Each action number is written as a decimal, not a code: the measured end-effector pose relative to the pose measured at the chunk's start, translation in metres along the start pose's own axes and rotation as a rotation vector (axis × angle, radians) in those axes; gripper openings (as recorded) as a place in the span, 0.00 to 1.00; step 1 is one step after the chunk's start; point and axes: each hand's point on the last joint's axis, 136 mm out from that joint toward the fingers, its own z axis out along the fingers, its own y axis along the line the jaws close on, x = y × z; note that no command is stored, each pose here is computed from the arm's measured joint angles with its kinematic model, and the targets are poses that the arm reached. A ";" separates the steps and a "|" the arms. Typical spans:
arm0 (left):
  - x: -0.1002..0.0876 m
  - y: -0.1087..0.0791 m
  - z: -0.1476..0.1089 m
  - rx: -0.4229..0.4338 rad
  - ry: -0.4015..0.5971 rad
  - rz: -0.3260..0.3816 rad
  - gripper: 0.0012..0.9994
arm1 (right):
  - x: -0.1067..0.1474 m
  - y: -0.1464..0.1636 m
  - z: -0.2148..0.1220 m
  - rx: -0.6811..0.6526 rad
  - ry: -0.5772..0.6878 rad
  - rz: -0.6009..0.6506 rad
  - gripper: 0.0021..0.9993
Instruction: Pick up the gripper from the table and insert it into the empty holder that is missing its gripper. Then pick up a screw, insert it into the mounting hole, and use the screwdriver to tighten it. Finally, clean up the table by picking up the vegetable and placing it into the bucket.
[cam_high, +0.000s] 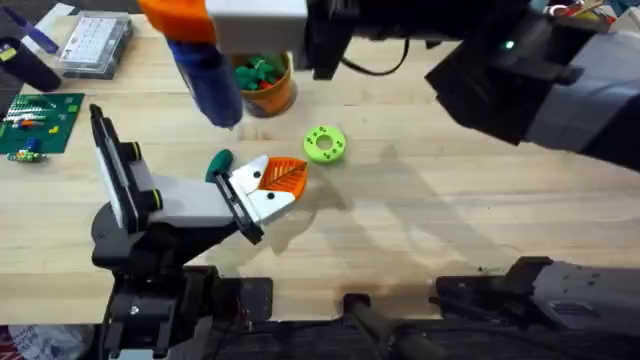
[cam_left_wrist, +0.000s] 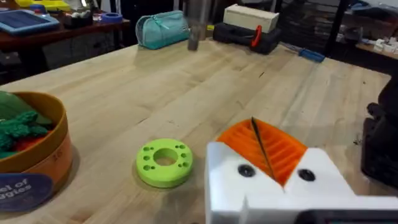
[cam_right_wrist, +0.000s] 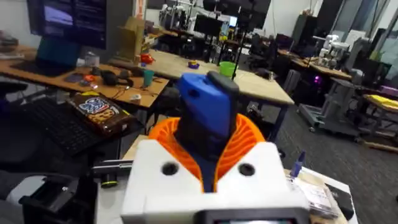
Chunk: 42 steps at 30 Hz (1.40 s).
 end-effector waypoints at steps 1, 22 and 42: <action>0.000 0.000 0.000 0.000 0.000 0.000 0.01 | -0.004 -0.001 0.000 0.001 -0.005 -0.005 0.05; 0.000 0.000 0.000 0.001 0.000 0.000 0.01 | 0.062 -0.059 -0.057 0.176 0.337 0.071 0.05; 0.000 0.000 0.000 0.002 0.000 0.000 0.01 | 0.226 -0.130 -0.176 0.349 1.192 -0.432 0.06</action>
